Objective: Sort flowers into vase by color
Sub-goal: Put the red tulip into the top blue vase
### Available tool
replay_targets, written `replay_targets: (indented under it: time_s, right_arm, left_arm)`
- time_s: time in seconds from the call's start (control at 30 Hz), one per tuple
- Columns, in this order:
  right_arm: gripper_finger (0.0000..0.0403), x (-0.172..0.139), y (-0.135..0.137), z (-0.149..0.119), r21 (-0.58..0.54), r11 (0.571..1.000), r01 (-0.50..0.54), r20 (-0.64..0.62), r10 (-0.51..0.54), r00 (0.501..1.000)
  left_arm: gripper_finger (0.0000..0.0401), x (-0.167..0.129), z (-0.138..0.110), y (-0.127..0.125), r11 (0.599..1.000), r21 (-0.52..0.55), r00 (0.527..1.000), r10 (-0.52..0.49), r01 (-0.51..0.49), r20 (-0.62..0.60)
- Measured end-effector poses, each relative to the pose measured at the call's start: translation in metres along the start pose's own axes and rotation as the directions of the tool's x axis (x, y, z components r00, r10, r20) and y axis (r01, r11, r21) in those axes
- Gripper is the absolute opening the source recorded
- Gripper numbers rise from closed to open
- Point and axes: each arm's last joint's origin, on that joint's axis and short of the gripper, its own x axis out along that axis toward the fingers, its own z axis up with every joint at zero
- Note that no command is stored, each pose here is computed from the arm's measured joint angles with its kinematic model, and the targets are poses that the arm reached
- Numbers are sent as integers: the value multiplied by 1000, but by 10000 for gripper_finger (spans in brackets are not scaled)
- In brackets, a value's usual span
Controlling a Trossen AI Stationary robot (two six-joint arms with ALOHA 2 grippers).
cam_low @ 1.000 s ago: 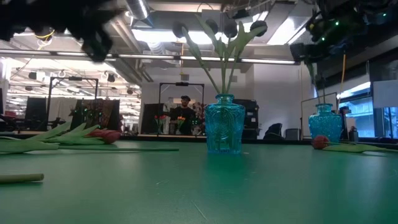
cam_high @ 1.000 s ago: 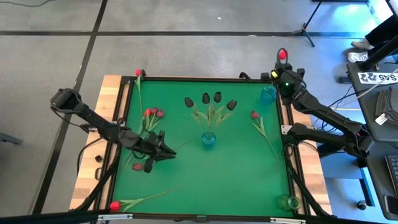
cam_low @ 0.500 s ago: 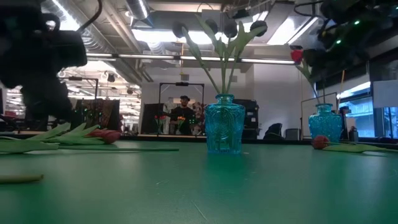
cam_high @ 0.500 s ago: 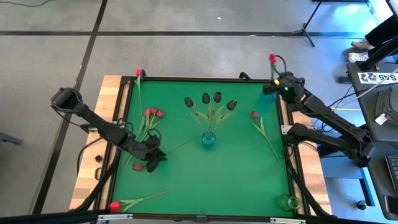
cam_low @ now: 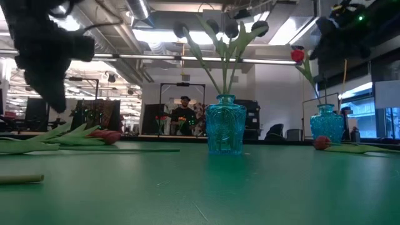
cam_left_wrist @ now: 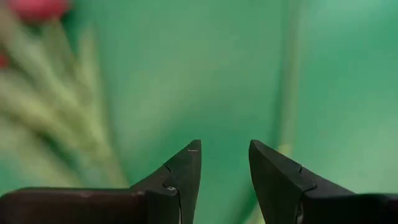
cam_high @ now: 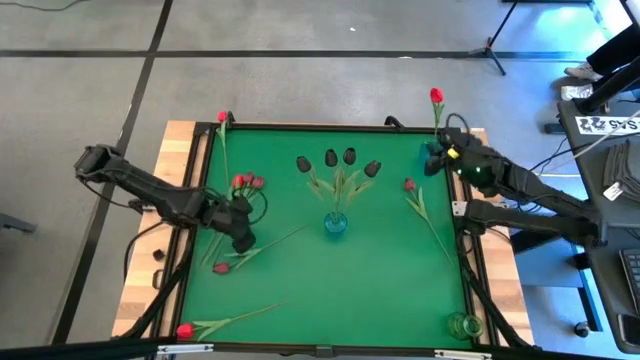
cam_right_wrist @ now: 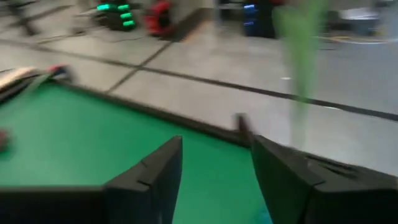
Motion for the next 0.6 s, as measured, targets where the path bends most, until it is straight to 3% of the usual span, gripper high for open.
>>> replay_targets:
  time_s: [0.13, 0.27, 0.47, 0.6]
  right_arm:
    - [164, -5, 21, -3, -29, 986, -163, -9, 163, 987]
    - [141, -13, 42, -7, -49, 950, -308, -17, 308, 951]
    - [125, -25, 57, -16, -116, 934, -338, -11, 339, 941]
    - [125, -31, 60, -19, -114, 921, -373, -12, 375, 927]
  left_arm:
    - [132, 3, 3, 15, 989, -99, 993, 101, -107, -63]
    - [144, 6, 8, 27, 950, -242, 980, 192, -197, -43]
    - [149, 7, 16, 35, 920, -298, 962, 272, -255, 18]
    - [149, 9, 26, 46, 891, -360, 957, 290, -276, -16]
